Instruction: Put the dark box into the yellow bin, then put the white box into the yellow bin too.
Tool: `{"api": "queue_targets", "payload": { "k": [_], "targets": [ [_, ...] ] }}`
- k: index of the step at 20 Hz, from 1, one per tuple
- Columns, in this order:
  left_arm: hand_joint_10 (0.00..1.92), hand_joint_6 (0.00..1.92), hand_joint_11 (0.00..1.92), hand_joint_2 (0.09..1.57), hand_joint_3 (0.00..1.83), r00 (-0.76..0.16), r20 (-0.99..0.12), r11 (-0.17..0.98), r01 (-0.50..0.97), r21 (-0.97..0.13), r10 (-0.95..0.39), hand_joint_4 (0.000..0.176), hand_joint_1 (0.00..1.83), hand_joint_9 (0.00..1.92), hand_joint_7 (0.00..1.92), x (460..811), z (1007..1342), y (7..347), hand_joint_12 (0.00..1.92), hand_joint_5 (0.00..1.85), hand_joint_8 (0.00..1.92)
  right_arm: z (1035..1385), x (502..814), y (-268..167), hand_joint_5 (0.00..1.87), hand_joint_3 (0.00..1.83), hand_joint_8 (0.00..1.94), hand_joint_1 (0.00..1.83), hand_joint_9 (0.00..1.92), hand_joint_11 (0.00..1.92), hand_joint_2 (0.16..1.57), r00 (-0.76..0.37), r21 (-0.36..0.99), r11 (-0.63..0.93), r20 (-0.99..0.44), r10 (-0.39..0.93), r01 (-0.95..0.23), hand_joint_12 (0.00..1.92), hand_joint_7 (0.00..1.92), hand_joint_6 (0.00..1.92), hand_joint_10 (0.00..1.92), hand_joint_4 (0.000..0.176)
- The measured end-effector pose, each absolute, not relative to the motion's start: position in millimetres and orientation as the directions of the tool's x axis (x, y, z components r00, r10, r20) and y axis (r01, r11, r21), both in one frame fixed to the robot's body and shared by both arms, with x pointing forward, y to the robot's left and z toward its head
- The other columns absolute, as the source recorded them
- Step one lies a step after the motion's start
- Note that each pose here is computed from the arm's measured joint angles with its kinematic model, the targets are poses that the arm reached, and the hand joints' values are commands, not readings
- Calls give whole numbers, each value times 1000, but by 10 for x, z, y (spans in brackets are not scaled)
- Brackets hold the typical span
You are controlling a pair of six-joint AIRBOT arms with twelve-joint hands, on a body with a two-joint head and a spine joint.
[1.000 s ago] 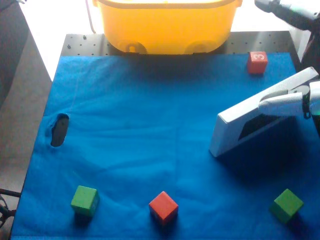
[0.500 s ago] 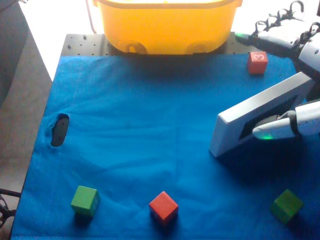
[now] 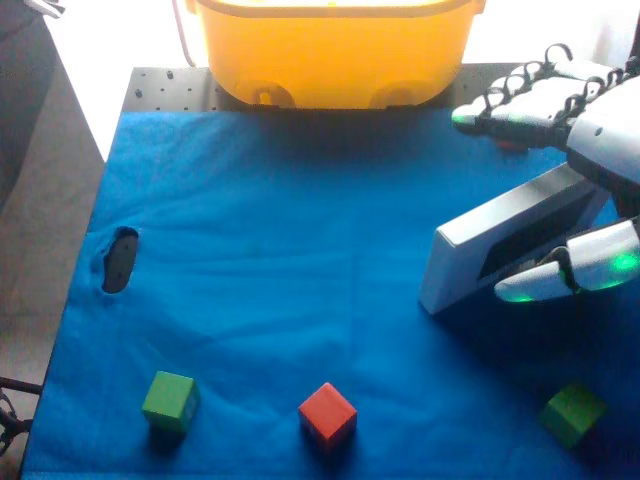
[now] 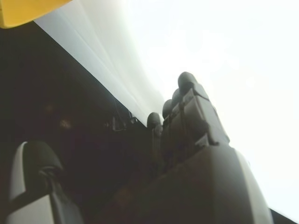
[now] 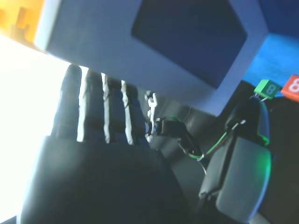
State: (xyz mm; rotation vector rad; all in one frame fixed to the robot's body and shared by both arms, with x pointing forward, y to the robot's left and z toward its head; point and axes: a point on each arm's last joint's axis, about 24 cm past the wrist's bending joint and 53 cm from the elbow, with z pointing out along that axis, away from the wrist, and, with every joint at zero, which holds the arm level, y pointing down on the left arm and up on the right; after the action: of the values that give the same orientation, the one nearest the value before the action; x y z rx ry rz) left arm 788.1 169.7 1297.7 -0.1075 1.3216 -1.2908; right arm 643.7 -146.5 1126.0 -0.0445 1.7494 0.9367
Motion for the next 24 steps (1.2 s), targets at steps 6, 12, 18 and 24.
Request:
{"api": "queue_targets", "payload": {
  "k": [6,12,18,24],
  "targets": [
    [1,7,0,816,2,-263,-623,368,618,-695,-737,93,890,209,195,7876,13011,1772,746,240,8,11162,6470,-1438,1149,0,465,1301,1401,1008,1007,-417,564,692,-818,396,-450,1387,1354,514,383,0],
    [4,0,0,828,0,-258,-615,366,613,-700,-745,99,865,235,152,7876,13010,1831,717,178,0,11177,6497,-1406,992,0,687,1393,1018,832,1068,-416,572,686,-814,405,-450,1202,1150,759,1142,0],
    [2,7,0,830,1,-237,-606,362,621,-695,-759,171,932,181,135,7854,13088,1926,735,242,3,11571,6607,-1252,1148,0,1575,1202,1150,1210,1041,-361,575,647,-818,448,-500,1917,1036,691,1904,0],
    [3,0,36,840,0,-220,-606,371,618,-693,-765,176,1023,253,132,7862,13113,1995,543,218,0,12197,6691,-1055,1045,0,1388,1253,802,683,1124,-257,526,596,-840,479,-607,1755,898,668,1515,0]
  ]
}}
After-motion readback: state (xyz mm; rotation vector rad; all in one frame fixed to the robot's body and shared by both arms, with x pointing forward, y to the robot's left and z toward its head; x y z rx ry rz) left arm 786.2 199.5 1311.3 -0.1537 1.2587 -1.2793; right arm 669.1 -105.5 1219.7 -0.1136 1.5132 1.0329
